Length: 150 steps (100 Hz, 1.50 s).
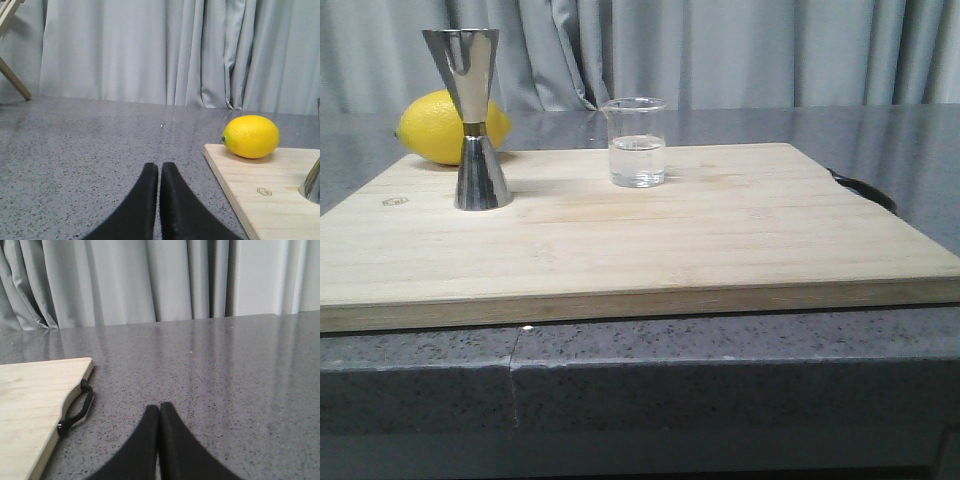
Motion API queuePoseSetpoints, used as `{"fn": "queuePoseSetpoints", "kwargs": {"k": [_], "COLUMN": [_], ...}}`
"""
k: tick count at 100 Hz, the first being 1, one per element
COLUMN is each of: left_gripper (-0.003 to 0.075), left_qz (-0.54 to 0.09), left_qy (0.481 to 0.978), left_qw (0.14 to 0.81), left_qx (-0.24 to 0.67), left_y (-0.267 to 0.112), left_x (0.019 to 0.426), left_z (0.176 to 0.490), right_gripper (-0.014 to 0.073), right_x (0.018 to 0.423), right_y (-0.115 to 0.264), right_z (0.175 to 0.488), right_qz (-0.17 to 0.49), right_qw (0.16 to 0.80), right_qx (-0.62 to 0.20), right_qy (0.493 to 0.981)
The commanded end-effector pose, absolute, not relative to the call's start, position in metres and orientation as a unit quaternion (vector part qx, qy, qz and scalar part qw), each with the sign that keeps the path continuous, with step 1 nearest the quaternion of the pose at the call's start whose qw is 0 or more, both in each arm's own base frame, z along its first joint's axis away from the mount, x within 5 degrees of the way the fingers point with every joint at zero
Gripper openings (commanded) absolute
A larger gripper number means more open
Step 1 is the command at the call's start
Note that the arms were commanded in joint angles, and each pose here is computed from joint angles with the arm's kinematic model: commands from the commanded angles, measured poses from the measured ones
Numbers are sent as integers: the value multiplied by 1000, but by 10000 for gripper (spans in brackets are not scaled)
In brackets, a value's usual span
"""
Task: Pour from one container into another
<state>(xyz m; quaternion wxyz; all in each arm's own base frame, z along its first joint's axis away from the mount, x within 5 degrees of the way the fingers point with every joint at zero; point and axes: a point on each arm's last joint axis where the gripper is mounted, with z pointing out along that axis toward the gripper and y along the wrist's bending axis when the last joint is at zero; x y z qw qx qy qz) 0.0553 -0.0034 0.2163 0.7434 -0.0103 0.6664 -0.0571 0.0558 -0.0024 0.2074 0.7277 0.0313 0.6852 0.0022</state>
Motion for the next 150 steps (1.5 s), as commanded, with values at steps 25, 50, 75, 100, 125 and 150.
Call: {"fn": "queuePoseSetpoints", "kwargs": {"k": [25,50,75,100,125,150], "left_gripper": [-20,-19,-19,-20,-20,-20], "left_qz": [-66,-66,-70,-131,-203,-155], "left_qy": [631,627,608,566,610,720], "left_qw": [773,776,791,811,756,674], "left_qx": [-8,-8,-9,-71,-122,-64], "left_y": [-4,-4,-4,0,-3,-12], "left_x": [52,52,51,48,50,83], "left_z": [220,221,225,237,267,325], "right_gripper": [-53,-53,-53,-53,-53,-53], "right_x": [55,55,54,49,52,103], "right_y": [-2,-2,-3,-4,9,12], "right_z": [209,209,211,235,290,335], "right_qz": [-7,-7,26,172,174,126], "right_qw": [760,760,765,753,690,611], "right_qx": [24,24,57,180,119,50], "right_qy": [649,649,640,609,692,780]}}
